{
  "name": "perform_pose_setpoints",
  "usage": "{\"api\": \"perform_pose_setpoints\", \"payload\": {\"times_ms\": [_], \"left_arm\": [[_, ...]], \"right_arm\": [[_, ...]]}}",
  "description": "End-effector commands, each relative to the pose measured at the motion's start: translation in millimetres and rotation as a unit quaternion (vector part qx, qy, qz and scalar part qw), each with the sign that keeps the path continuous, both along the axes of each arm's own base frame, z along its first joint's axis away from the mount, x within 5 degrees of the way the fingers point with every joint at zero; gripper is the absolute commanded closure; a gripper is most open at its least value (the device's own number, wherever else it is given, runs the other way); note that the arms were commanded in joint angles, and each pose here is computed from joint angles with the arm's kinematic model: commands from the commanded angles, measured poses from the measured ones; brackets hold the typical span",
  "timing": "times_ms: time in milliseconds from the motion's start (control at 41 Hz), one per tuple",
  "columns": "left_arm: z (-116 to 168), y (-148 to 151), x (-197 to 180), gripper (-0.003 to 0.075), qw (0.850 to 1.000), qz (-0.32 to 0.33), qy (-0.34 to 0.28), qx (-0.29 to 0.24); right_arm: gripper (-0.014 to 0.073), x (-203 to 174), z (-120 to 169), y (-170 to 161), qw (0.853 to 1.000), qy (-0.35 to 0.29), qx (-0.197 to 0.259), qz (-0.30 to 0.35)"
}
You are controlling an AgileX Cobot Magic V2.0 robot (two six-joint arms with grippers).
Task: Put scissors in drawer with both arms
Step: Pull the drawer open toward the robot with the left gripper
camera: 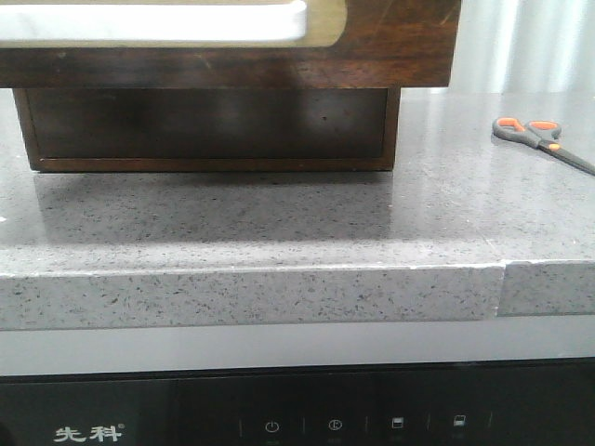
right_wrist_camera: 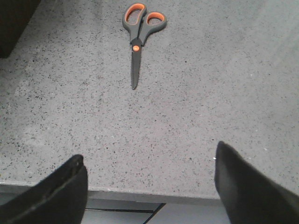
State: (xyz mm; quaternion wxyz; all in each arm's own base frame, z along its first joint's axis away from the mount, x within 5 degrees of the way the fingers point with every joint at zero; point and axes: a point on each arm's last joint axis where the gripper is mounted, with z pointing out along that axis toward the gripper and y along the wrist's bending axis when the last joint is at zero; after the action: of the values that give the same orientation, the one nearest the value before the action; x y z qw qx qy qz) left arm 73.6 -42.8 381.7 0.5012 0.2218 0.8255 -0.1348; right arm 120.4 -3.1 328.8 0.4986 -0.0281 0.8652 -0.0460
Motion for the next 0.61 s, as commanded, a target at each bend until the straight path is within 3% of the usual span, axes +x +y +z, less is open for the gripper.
{"api": "perform_pose_setpoints", "payload": {"times_ms": [0, 146, 415, 585], "left_arm": [[17.7, -0.8, 1.8, 0.0208, 0.998, 0.001, -0.052, -0.032], [17.2, 0.3, 2.1, 0.0208, 0.997, -0.013, -0.073, 0.011], [17.1, 0.1, 2.0, 0.0208, 0.997, -0.014, -0.072, 0.01], [17.2, 0.0, 2.0, 0.0208, 0.997, -0.014, -0.072, 0.009]], "right_arm": [[0.0014, 4.0, 15.7, 0.1, 0.999, -0.048, -0.01, 0.005], [0.0014, 15.7, 20.9, 0.0, 1.0, -0.011, -0.008, 0.001], [0.0014, 69.6, 22.5, 0.5, 0.994, 0.111, -0.012, -0.009], [0.0014, 110.4, 26.6, -2.1, 0.988, 0.156, 0.004, -0.023]]}}
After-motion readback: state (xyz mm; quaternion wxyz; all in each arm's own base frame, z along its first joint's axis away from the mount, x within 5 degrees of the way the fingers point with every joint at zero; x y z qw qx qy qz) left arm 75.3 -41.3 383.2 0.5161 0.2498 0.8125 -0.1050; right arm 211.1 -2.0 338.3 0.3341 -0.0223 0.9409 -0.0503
